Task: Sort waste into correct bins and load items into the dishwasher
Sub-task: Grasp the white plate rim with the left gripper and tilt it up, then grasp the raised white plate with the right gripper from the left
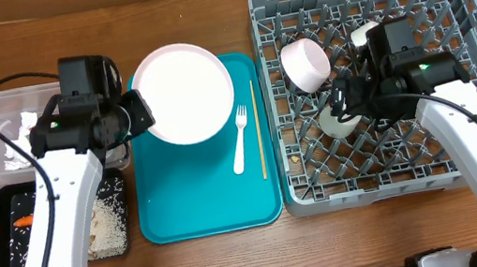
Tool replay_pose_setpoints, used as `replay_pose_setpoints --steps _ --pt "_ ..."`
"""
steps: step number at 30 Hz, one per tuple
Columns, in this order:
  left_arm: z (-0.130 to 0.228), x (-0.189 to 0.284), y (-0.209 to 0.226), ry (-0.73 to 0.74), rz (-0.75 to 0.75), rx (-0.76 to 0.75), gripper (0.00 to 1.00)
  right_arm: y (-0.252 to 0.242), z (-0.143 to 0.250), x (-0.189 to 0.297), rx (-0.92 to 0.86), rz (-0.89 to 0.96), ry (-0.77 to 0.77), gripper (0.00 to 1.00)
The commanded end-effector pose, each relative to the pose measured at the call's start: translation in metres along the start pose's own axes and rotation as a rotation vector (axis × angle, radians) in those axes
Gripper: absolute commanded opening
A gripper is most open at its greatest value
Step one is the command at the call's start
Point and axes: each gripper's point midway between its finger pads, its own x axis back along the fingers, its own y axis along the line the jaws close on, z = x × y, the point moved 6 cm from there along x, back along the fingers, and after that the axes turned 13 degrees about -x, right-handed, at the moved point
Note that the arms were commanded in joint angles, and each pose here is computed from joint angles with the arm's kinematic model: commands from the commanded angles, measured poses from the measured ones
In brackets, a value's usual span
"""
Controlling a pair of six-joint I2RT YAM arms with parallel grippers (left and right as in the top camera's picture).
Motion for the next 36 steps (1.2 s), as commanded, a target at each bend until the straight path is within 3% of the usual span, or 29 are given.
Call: replay_pose_setpoints --steps 1,6,12,21,36 --pt "0.007 0.013 -0.012 0.026 0.092 -0.022 0.04 0.031 -0.01 0.033 0.077 -0.187 -0.006 0.99" --pt "0.019 0.014 -0.016 0.094 0.123 -0.034 0.04 0.046 -0.017 0.068 0.09 -0.251 -0.022 0.99" --pt "0.032 0.013 -0.032 0.145 0.153 -0.106 0.04 0.064 -0.002 0.085 0.102 -0.415 0.082 1.0" --pt "0.037 0.012 -0.068 0.133 0.21 -0.213 0.04 0.076 0.021 0.072 0.15 -0.418 0.161 1.0" --pt "0.04 0.012 -0.073 0.141 0.217 -0.225 0.05 0.117 0.064 0.063 0.356 -0.371 0.181 0.98"
